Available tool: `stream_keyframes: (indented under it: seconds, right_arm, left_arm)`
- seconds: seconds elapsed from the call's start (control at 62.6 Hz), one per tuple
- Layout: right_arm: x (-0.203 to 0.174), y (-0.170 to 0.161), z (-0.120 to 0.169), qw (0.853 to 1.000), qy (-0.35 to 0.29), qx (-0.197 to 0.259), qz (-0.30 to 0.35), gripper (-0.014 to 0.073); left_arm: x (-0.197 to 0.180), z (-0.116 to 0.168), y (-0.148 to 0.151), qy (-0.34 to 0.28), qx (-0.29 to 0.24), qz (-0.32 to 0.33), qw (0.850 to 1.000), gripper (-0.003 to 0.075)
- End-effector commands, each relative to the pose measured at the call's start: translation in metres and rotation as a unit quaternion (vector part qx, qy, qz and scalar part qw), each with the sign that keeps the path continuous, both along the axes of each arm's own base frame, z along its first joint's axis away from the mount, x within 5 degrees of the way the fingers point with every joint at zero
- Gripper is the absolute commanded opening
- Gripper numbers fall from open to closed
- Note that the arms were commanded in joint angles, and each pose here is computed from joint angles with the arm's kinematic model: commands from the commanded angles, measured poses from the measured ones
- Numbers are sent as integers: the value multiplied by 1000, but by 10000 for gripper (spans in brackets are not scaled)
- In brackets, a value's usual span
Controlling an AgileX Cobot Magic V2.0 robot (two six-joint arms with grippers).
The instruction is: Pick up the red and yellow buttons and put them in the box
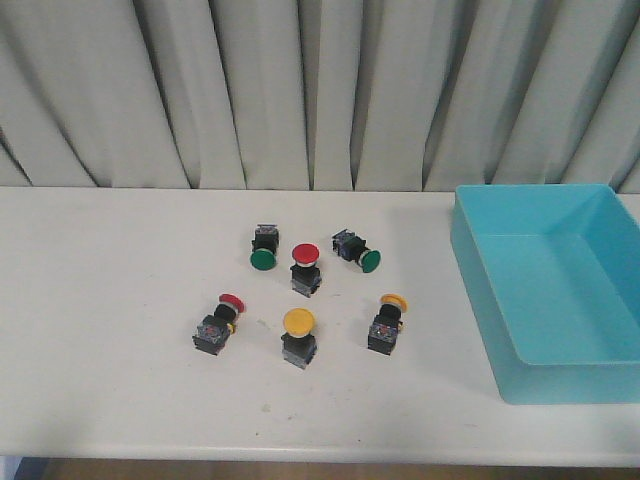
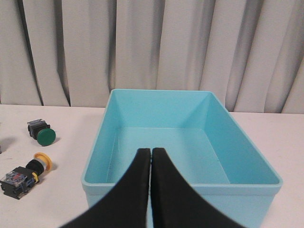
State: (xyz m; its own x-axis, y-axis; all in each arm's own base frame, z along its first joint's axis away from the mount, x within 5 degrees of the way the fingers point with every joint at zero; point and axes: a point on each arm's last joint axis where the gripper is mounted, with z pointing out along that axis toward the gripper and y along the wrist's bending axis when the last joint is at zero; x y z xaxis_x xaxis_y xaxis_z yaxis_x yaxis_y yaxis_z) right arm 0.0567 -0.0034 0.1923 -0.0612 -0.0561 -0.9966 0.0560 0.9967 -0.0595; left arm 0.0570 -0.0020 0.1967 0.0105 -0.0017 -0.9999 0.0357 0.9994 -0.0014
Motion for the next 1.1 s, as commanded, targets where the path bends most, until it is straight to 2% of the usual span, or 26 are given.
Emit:
stream_keyframes:
  seconds: [0.0, 0.703, 0.799, 0.991, 1.087]
  right_arm:
    - [0, 0, 6, 999, -41, -7, 1, -8]
    - [0, 0, 5, 999, -40, -7, 1, -8]
    - [0, 0, 6, 999, -42, -23, 1, -8]
    - [0, 0, 7, 999, -43, -26, 1, -8]
    - [-1, 1, 13, 995, -77, -67, 2, -8]
  left_arm:
    - [0, -5, -1, -25, -7, -4, 1000, -6]
    - [0, -5, -1, -25, -7, -4, 1000, -6]
    - [0, -5, -1, -25, -7, -4, 1000, -6]
    - [0, -5, -1, -25, -7, -4, 1000, -6]
    - [0, -5, -1, -26, -7, -4, 1000, -6]
